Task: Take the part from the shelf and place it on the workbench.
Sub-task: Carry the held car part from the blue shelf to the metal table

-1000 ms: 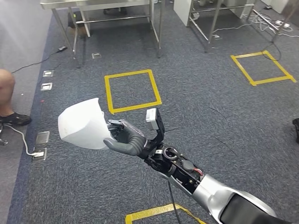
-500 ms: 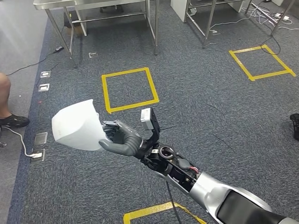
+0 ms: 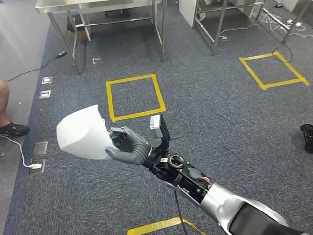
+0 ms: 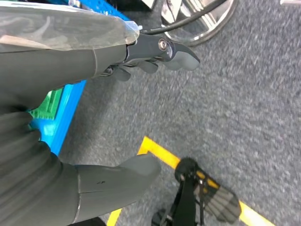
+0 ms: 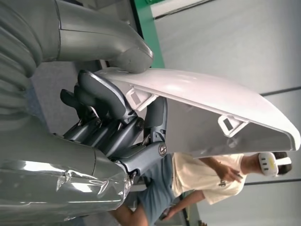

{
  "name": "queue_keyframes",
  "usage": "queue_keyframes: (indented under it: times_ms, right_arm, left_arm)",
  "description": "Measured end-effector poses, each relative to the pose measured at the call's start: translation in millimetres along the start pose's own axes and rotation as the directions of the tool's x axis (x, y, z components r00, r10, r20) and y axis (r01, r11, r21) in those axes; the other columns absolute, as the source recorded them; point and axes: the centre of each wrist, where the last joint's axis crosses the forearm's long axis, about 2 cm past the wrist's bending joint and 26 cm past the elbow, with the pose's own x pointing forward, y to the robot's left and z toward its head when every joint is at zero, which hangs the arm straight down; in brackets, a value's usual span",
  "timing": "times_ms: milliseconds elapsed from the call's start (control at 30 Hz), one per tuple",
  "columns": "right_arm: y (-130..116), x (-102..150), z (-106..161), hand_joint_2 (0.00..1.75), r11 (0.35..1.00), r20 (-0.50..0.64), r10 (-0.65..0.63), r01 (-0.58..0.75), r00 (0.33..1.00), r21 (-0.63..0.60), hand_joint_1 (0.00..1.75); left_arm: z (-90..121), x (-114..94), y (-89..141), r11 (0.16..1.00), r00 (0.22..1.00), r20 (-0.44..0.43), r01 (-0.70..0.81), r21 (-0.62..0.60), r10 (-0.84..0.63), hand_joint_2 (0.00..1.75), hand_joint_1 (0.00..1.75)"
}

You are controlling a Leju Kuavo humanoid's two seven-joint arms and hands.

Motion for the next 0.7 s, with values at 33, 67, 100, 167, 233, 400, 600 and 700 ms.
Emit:
queue_keyframes:
  times_ms: [33,67,100,167,233,400,600,700]
  right_arm:
    - [0.2,-0.1,-0.1,1.75,1.000,0.000,0.000,0.000,1.000,0.001,1.75]
    - [0.4,-0.2,-0.2,1.75,1.000,0.000,0.000,0.000,1.000,0.002,1.75]
    - [0.5,-0.3,-0.1,1.75,1.000,0.000,0.000,0.000,1.000,0.002,1.75]
    - [0.6,-0.1,-0.7,1.75,1.000,0.000,0.001,-0.001,1.000,0.004,1.75]
    - [0.5,0.3,-1.3,1.75,1.000,0.000,0.002,-0.002,1.000,0.006,1.75]
    - [0.9,-0.9,0.1,1.75,1.000,-0.002,0.001,-0.001,1.000,0.003,1.75]
    - [0.6,0.1,-1.2,1.75,1.000,0.001,0.005,-0.005,1.000,0.006,1.75]
    - [0.7,0.9,-2.1,1.75,1.000,0.005,0.008,-0.008,1.000,0.009,1.75]
  left_arm:
    - [-0.2,0.2,0.8,1.000,1.000,0.000,0.000,0.002,0.000,1.75,0.00]
    - [-0.1,0.3,0.5,1.000,1.000,0.000,0.000,0.001,0.000,1.75,0.00]
    - [0.0,0.0,0.0,1.000,1.000,0.000,0.000,0.000,0.000,1.75,0.00]
    - [0.1,0.4,-0.6,1.000,1.000,0.001,0.000,-0.001,0.000,1.75,0.00]
    - [0.3,1.5,-1.0,1.000,1.000,0.003,-0.001,-0.002,0.001,1.75,0.00]
    - [0.3,0.7,-1.0,1.000,1.000,0.002,0.001,-0.002,-0.001,1.75,0.00]
    - [-0.2,4.1,0.7,1.000,1.000,0.010,0.002,0.002,-0.002,1.75,0.00]
    - [-0.1,2.6,0.4,1.000,1.000,0.009,0.004,0.001,-0.004,1.75,0.00]
